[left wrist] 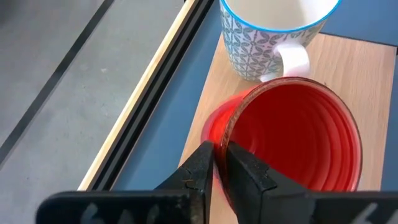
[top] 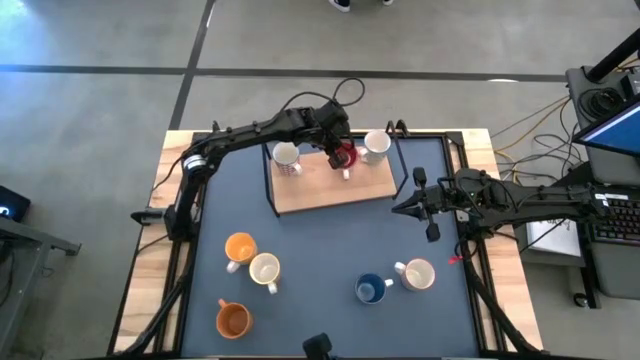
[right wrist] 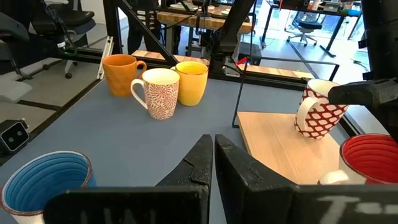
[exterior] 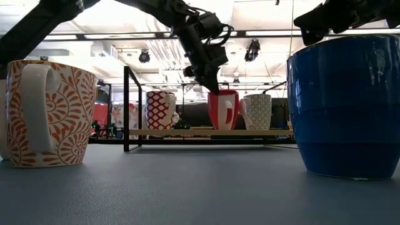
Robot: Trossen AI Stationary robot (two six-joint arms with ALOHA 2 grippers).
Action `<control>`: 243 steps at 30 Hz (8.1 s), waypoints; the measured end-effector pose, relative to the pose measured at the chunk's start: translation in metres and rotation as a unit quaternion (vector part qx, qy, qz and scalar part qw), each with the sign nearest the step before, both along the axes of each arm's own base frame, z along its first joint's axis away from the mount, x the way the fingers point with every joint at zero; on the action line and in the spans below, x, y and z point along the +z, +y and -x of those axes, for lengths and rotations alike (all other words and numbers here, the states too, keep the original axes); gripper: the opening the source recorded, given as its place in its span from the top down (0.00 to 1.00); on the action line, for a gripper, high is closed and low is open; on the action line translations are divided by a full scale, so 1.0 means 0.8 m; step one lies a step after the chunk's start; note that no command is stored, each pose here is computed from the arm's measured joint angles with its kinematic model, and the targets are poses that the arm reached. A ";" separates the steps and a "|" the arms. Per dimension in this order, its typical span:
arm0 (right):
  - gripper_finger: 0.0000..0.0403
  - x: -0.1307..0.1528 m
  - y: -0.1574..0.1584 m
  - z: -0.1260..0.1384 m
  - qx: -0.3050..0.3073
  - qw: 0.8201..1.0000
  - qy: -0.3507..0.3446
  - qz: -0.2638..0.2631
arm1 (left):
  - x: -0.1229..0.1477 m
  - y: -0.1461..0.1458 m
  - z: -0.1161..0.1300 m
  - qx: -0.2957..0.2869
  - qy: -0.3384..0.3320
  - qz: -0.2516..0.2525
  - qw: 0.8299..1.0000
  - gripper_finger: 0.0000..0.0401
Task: Place coffee mugs
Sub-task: Put the red mug on the shelf, then put the orange patterned mug on the shelf
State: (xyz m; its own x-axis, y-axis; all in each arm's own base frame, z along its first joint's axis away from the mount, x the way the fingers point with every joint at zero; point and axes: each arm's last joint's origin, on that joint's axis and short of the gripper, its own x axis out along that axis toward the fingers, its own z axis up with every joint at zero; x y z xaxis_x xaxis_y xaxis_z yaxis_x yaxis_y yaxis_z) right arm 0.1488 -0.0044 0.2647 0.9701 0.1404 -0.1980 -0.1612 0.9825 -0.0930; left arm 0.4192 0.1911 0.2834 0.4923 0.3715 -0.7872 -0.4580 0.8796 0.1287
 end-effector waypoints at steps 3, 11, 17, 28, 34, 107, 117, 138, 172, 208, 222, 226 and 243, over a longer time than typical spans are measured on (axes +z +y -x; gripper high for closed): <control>0.98 0.000 0.000 0.000 -0.001 1.000 0.000 -0.003 | 0.000 0.000 0.000 0.000 0.000 0.000 1.000 0.91; 0.98 0.000 0.000 0.000 -0.001 1.000 0.001 -0.005 | 0.000 0.003 0.001 0.002 0.000 0.000 1.000 0.86; 0.98 0.000 0.000 0.000 -0.001 1.000 0.001 -0.004 | 0.000 0.004 0.002 0.006 0.001 -0.004 1.000 0.85; 0.98 0.000 0.000 0.000 -0.001 1.000 0.001 -0.004 | 0.001 0.010 0.003 0.014 -0.007 -0.007 1.000 0.85; 0.98 -0.001 0.000 0.000 -0.001 1.000 0.004 -0.004 | 0.002 0.011 0.002 0.011 -0.009 -0.011 1.000 0.85; 0.98 -0.008 -0.001 -0.016 -0.018 0.990 -0.068 -0.125 | 0.028 -0.298 0.157 -0.274 -0.180 -0.012 0.945 0.85; 0.98 0.016 -0.003 -0.043 -0.039 0.986 0.039 -0.156 | 0.013 -0.311 0.168 -0.264 -0.168 0.025 0.949 0.85; 0.98 0.035 -0.004 -0.055 -0.035 0.980 0.168 -0.097 | 0.013 -0.340 0.212 -0.218 0.016 0.177 0.960 0.82; 0.98 0.034 -0.004 -0.055 -0.031 0.982 0.168 -0.084 | -0.056 -0.353 0.178 -0.253 0.181 0.127 0.942 0.97; 0.98 0.015 0.023 -0.055 0.009 0.979 0.183 -0.088 | -0.013 -0.181 0.070 0.016 0.040 -0.066 0.997 0.98; 0.98 0.005 0.024 -0.056 0.006 0.979 0.178 -0.096 | -0.016 -0.148 0.067 0.028 0.077 -0.035 0.996 0.97; 0.98 0.005 0.024 -0.056 0.007 0.979 0.178 -0.096 | -0.016 -0.146 0.068 0.030 0.077 -0.035 0.996 0.94; 0.98 0.006 0.024 -0.057 0.005 0.979 0.175 -0.103 | -0.016 -0.130 0.071 0.045 0.080 -0.036 0.995 0.91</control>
